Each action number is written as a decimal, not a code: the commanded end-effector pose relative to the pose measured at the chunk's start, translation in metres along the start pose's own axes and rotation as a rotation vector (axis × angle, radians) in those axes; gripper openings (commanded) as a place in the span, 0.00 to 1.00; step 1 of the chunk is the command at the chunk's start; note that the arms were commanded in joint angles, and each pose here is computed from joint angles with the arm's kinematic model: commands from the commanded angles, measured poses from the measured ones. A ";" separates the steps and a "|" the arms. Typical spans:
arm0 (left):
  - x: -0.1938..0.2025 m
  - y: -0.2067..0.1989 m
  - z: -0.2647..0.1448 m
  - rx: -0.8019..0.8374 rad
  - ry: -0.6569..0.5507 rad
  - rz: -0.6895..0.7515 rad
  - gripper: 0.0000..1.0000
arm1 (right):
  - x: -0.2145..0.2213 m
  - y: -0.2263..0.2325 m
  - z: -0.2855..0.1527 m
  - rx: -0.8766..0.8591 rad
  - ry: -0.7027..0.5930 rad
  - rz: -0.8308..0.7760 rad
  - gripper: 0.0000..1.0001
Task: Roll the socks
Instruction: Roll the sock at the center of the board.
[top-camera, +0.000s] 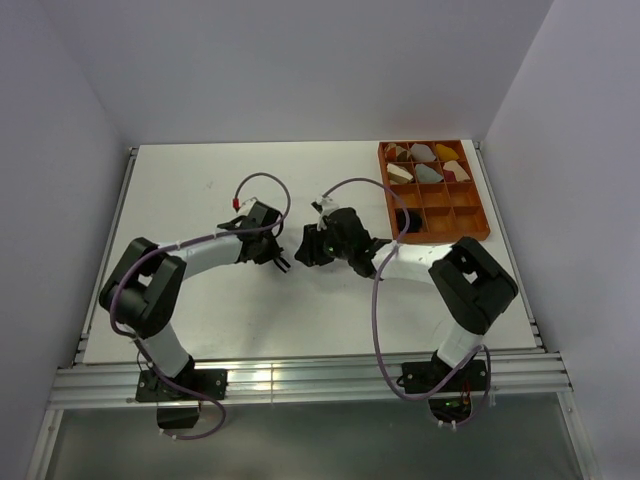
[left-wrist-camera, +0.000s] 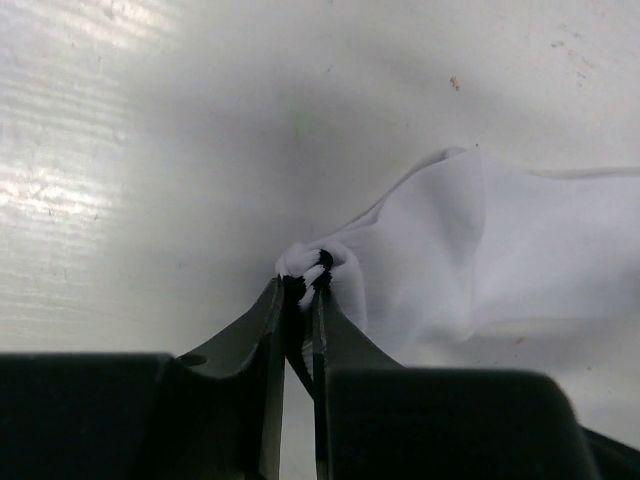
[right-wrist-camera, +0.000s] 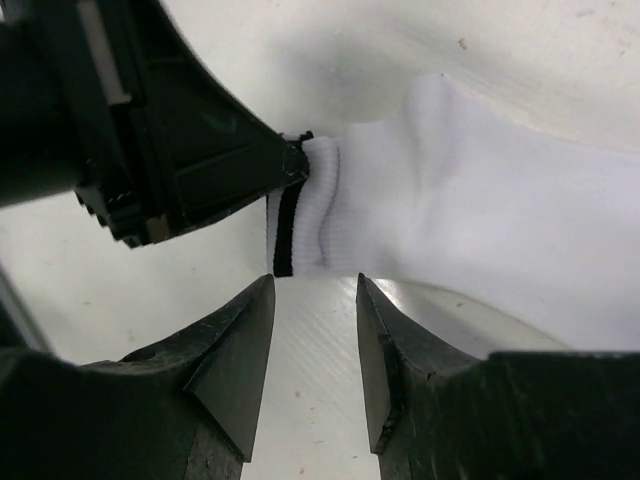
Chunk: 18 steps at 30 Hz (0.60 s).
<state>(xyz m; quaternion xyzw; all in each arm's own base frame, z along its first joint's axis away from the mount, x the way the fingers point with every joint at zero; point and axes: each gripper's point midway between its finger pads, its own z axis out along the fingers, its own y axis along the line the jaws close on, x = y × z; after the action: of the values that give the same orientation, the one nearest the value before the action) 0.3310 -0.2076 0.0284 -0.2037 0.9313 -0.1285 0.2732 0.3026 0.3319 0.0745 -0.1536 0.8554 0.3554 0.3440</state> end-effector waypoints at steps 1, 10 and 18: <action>0.009 0.038 0.007 -0.195 0.057 0.147 0.00 | -0.002 -0.017 -0.003 0.132 -0.043 -0.170 0.46; 0.013 0.036 0.007 -0.237 0.113 0.238 0.00 | -0.001 0.014 0.009 0.177 -0.221 -0.397 0.56; 0.017 0.036 0.004 -0.228 0.135 0.244 0.00 | 0.006 0.017 0.013 0.164 -0.249 -0.317 0.61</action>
<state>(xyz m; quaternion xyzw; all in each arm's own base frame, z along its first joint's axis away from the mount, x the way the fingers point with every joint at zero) 0.3396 -0.2083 0.0277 -0.1362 0.9559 -0.0646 0.2521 0.2745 0.3625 0.0606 -0.2647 0.8017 0.2391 0.4796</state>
